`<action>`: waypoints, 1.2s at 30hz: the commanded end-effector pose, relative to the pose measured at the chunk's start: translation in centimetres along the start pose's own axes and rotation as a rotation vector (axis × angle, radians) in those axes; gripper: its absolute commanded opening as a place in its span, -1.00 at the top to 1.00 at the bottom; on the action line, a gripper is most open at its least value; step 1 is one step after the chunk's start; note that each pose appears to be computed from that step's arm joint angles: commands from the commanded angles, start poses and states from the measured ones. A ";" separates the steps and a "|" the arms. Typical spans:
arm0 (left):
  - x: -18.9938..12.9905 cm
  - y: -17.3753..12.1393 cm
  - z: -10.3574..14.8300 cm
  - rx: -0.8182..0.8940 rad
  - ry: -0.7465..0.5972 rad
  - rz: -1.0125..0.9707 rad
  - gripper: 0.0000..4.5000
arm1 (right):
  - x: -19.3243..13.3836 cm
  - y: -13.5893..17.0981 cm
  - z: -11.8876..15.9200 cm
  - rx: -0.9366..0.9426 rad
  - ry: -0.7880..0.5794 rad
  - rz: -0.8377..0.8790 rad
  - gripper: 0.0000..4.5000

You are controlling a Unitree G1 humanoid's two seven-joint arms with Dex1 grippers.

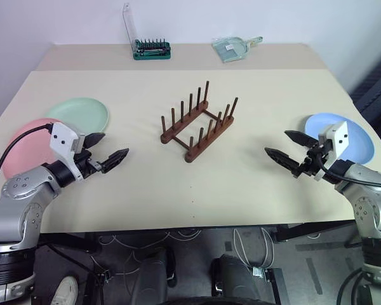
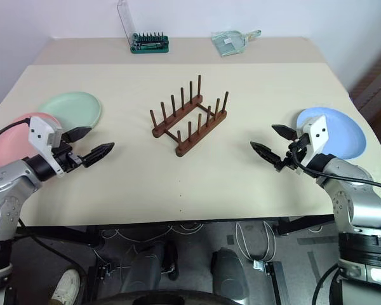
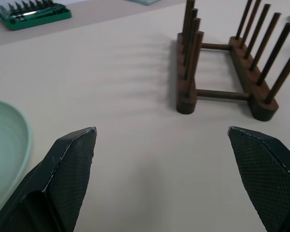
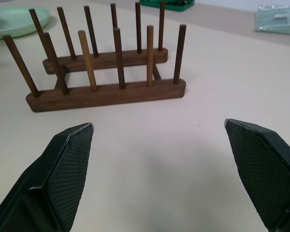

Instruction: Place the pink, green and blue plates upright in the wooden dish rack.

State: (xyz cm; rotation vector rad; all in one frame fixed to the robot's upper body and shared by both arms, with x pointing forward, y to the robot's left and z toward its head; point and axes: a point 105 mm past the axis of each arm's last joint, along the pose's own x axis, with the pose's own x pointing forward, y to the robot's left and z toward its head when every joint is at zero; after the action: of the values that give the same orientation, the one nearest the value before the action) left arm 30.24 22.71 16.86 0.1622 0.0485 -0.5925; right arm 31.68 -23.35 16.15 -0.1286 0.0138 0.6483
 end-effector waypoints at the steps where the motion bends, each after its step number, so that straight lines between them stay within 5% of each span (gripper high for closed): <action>1: -0.2 -0.5 1.0 0.024 -0.032 -0.012 -1.00 | 0.3 0.0 1.6 -0.035 -0.043 0.009 -0.97; 18: 1.6 -5.1 -1.8 0.010 0.052 -0.158 -1.00 | 3.2 2.4 1.6 -0.023 -0.075 0.085 -0.97; 29: 6.7 -10.4 -4.5 0.005 0.115 -0.344 -1.00 | 3.5 3.8 1.5 0.001 -0.104 0.093 -0.97; 36: 10.9 -11.2 -6.1 0.049 0.147 -0.209 -1.00 | 3.3 4.3 0.3 0.022 -0.092 0.070 -0.97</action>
State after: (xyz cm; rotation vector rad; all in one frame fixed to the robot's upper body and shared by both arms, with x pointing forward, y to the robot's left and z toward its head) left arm 32.69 8.75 8.89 0.2221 0.1830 -0.8218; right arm 31.98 -18.40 14.39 -0.0528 -0.0026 0.7158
